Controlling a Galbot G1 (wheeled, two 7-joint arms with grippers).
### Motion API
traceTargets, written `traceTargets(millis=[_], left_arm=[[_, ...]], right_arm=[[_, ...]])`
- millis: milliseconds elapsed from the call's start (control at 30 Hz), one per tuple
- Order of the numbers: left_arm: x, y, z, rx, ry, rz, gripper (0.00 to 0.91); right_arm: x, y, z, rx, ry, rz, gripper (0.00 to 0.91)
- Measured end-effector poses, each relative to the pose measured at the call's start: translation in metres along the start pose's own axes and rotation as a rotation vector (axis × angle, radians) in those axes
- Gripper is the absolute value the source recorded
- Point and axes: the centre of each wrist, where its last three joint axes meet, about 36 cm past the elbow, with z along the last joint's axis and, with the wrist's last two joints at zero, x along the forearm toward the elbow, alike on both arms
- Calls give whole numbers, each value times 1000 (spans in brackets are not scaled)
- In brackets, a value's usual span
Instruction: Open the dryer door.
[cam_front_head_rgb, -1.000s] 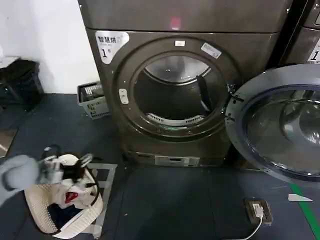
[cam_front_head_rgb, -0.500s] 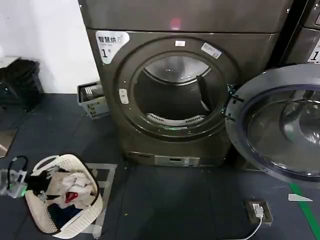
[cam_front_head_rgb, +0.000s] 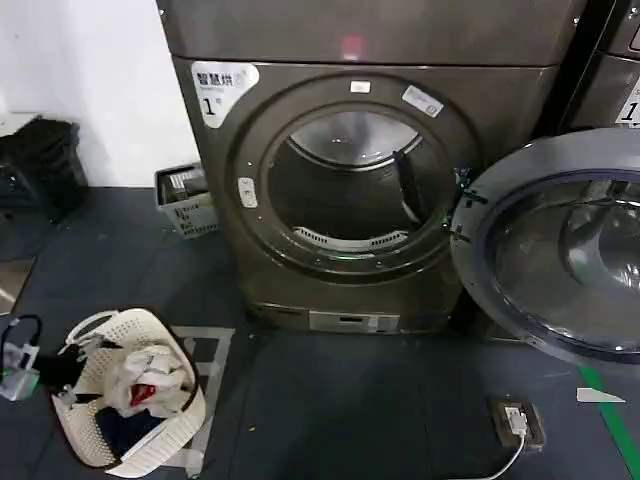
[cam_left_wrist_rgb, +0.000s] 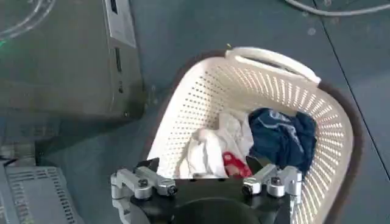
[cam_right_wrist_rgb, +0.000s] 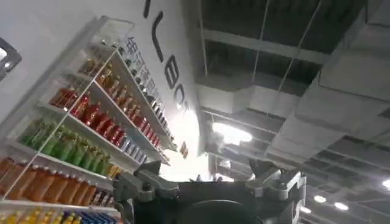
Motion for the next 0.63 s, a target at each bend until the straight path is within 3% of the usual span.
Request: traceTargets(millis=[633], left_arm=[[5, 4, 7, -26, 22, 6, 907]], right_arm=[[5, -6, 1, 9, -1, 15, 907]])
